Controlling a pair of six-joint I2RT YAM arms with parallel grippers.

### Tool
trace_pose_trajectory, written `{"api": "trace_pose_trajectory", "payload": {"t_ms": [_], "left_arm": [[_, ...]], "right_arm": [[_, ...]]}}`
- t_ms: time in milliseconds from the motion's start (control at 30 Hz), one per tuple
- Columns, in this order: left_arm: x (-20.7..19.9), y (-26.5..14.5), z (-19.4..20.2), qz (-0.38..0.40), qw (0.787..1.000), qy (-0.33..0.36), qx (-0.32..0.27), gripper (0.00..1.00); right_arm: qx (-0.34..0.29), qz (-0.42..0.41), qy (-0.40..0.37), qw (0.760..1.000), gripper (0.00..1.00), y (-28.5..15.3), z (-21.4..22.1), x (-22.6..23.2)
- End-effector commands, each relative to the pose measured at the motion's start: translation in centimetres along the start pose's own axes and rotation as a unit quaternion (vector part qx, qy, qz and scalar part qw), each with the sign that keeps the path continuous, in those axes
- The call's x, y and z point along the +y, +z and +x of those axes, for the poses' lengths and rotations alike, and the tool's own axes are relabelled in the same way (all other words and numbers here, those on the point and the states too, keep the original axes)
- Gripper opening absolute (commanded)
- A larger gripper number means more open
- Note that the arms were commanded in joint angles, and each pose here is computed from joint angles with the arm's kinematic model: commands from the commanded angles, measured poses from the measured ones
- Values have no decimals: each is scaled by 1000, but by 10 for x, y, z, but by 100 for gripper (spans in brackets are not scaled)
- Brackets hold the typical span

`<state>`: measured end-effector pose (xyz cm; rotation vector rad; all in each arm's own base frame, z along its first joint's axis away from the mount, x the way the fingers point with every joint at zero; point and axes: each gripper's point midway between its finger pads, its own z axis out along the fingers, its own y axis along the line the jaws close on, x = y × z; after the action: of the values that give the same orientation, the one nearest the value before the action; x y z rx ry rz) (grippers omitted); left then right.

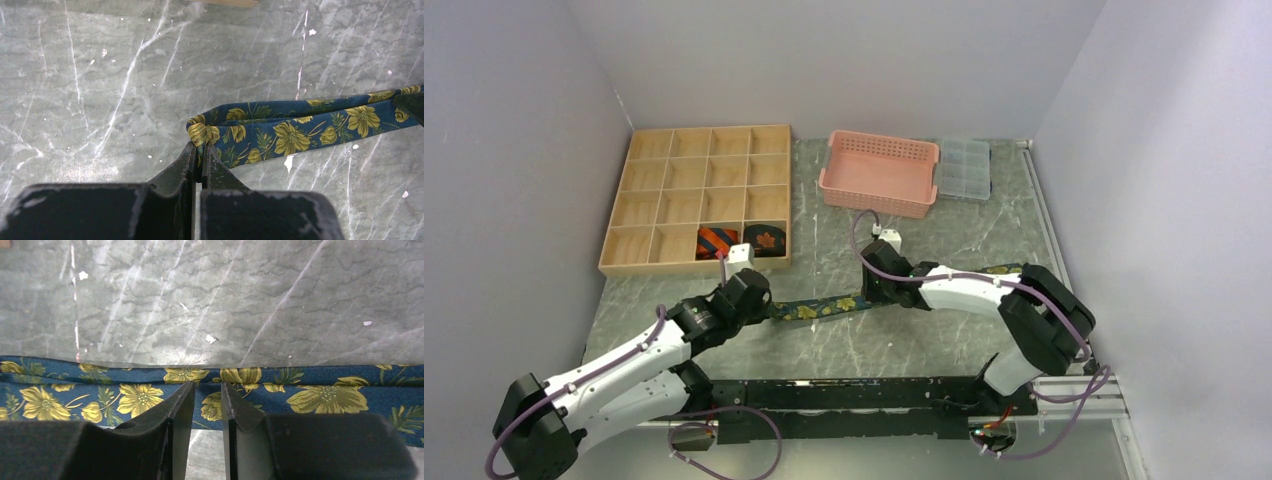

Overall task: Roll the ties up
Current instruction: Roll the tie at the center of the board.

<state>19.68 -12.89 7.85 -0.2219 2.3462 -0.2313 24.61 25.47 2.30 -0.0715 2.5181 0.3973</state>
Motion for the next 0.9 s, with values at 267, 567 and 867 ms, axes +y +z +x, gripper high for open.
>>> {"api": "trace_pose_trajectory", "payload": {"t_ms": [267, 567, 867], "left_arm": [[1, 3, -2, -7, 1000, -24, -13, 3], [1, 2, -3, -9, 1000, -22, -10, 8], [11, -13, -13, -20, 999, -33, -31, 64]], "right_arm": [[10, -173, -110, 979, 43, -29, 0, 116], [20, -73, -164, 984, 53, -4, 23, 105], [1, -81, -152, 985, 55, -12, 17, 104]]}}
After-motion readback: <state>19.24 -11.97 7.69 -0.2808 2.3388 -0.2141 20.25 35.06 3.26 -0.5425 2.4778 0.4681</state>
